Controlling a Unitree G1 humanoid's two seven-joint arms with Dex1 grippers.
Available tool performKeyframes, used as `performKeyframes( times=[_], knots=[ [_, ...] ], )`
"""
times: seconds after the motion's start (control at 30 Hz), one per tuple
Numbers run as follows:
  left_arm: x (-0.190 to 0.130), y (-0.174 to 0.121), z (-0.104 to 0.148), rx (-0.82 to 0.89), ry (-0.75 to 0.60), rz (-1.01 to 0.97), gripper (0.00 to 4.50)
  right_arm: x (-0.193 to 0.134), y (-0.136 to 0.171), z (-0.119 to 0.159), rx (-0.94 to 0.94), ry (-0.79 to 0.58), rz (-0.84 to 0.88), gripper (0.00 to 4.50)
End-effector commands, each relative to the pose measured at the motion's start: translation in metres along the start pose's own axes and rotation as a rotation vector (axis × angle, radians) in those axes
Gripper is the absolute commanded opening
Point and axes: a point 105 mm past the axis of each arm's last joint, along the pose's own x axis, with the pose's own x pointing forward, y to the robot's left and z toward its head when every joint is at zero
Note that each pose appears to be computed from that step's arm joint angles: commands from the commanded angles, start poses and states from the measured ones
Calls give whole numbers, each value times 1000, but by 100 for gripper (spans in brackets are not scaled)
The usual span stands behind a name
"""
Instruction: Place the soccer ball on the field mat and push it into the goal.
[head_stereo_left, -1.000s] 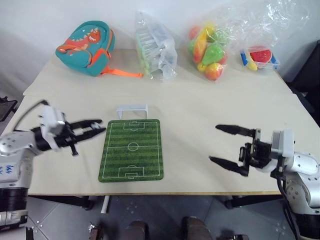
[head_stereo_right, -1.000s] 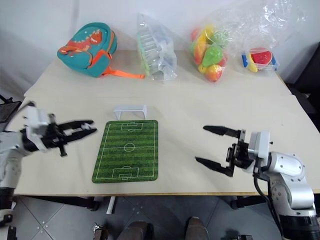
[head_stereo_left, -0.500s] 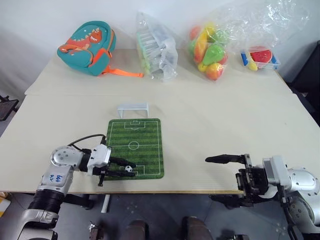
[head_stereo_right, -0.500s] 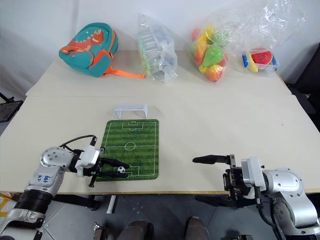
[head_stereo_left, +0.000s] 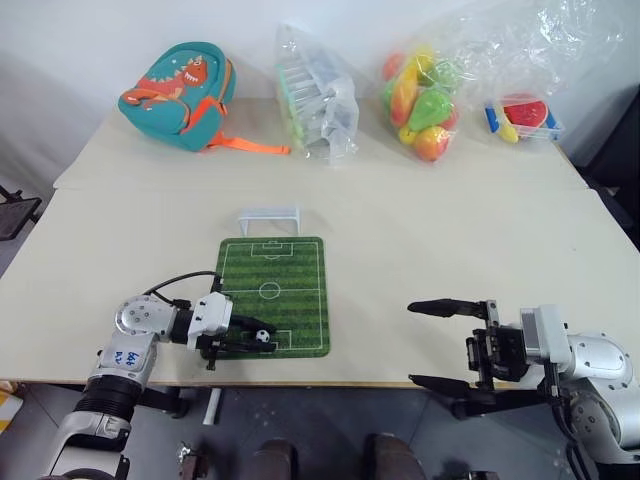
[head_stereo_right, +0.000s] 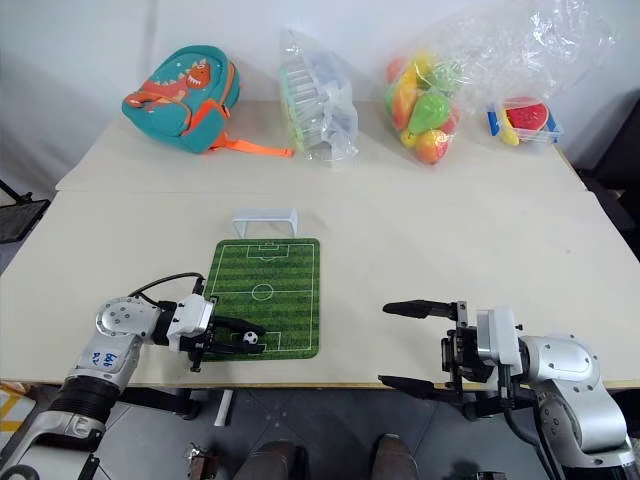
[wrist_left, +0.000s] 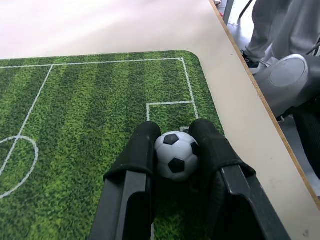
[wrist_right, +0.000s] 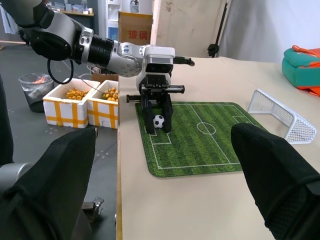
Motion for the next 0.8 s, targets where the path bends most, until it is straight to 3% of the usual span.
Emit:
performKeyframes(
  times=[0.03,0.07,0.57,0.8],
  knots=[
    [2,2,-3,23,23,25,235,4,0,7,-28,-25,5,450],
    [2,1,-3,22,19,24,261,4,0,7,-25,-26,6,450],
    [0,-5,2,48,-8,11,261,9,-4,4,-17,-39,-4,450],
    [-8,-3,23,84,-57,26,261,12,-3,1,-5,-44,3,450]
  ],
)
